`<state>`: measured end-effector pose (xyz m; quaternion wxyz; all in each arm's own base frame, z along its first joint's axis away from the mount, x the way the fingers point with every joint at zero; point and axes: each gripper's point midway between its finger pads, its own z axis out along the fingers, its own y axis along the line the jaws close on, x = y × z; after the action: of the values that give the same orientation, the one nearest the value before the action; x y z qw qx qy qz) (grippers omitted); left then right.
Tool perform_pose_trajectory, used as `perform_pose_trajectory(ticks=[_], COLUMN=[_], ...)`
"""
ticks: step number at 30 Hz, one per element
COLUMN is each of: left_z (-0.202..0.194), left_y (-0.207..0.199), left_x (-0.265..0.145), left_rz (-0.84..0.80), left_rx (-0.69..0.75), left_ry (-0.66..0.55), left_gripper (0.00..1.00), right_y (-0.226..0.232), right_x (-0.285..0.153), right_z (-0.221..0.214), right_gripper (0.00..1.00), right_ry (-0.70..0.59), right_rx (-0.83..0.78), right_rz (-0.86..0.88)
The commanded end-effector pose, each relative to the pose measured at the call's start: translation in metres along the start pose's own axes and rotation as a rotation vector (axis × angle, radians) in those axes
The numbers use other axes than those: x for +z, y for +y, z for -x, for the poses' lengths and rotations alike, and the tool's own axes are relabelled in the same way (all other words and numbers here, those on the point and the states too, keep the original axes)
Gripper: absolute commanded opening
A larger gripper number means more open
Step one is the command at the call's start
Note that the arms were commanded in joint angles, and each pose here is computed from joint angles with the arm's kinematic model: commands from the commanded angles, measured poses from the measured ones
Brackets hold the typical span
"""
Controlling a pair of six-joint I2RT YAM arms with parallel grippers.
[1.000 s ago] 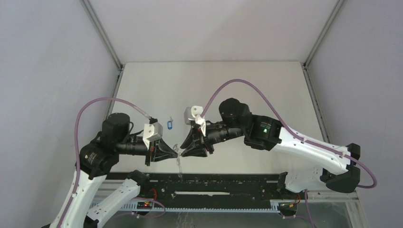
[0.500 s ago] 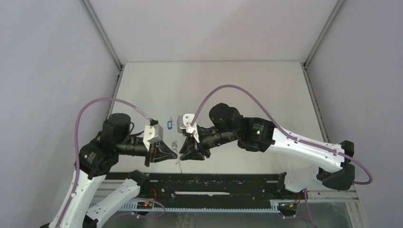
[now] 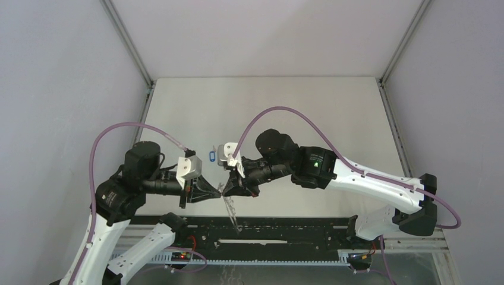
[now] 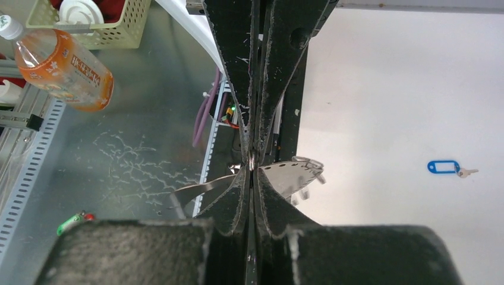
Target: Put the keys on the keyring
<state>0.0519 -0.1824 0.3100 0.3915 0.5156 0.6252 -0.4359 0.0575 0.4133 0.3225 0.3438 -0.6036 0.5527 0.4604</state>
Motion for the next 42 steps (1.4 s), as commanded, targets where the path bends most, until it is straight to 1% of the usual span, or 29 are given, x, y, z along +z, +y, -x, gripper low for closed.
perform_pose_trajectory(ticks=[1,3,8,10,12,13,18,19,21,22,23,24,26,30,35,37,42], left_z=[0.014,0.013,0.014,0.014,0.015,0.016,0.021,0.022,0.022,0.02,0.019,0.016,0.01,0.006,0.004,0.007,0.022], left_y=[-0.005,-0.004,-0.002,-0.002,-0.003,-0.003,-0.003,-0.003,-0.002,-0.002,-0.002,-0.002,0.0,0.003,0.001,0.004,-0.001], left_x=[-0.004,-0.003,-0.003,-0.004,-0.004,-0.005,-0.005,-0.005,-0.005,-0.005,-0.005,-0.005,-0.004,-0.002,0.005,0.007,0.006], left_rz=[-0.012,-0.01,-0.003,0.0,0.002,0.004,0.011,0.013,0.019,0.021,0.027,0.031,0.043,0.065,0.04,0.045,0.019], left_rx=[0.067,0.064,0.056,0.056,0.059,0.062,0.064,0.065,0.056,0.052,0.049,0.044,0.038,0.007,-0.035,-0.048,-0.022], left_ry=[-0.031,-0.029,-0.026,-0.026,-0.03,-0.034,-0.052,-0.056,-0.06,-0.058,-0.057,-0.055,-0.05,-0.076,-0.123,-0.144,-0.192], left_gripper=[0.0,0.0,0.0,0.0,0.0,0.0,0.0,0.03,0.19,0.29,0.43,0.52,0.55,0.54,0.51,0.48,0.44], right_y=[0.001,0.002,0.003,0.004,0.005,0.004,0.002,0.001,-0.001,-0.003,-0.002,-0.001,0.002,0.012,0.023,0.027,0.028], right_x=[-0.007,-0.006,-0.004,-0.003,-0.002,-0.002,-0.007,-0.008,-0.013,-0.015,-0.017,-0.021,-0.026,-0.035,-0.039,-0.037,-0.03], right_z=[0.033,0.033,0.033,0.033,0.032,0.031,0.031,0.032,0.037,0.037,0.04,0.044,0.049,0.06,0.067,0.066,0.061], right_gripper=[0.1,0.15,0.19,0.14,0.02,0.0,0.0,0.0,0.0,0.0,0.0,0.0,0.0,0.0,0.0,0.0,0.0], right_ry=[-0.107,-0.107,-0.107,-0.105,-0.099,-0.095,-0.099,-0.107,-0.146,-0.17,-0.206,-0.247,-0.32,-0.472,-0.626,-0.654,-0.641], right_rx=[-0.03,-0.022,-0.017,-0.017,-0.014,-0.013,-0.005,0.002,0.011,0.018,0.024,0.021,0.046,0.06,0.065,0.054,0.065], right_rz=[-0.006,-0.001,0.005,0.014,0.019,0.017,-0.003,-0.013,-0.036,-0.047,-0.054,-0.056,-0.053,-0.031,-0.02,-0.022,-0.016])
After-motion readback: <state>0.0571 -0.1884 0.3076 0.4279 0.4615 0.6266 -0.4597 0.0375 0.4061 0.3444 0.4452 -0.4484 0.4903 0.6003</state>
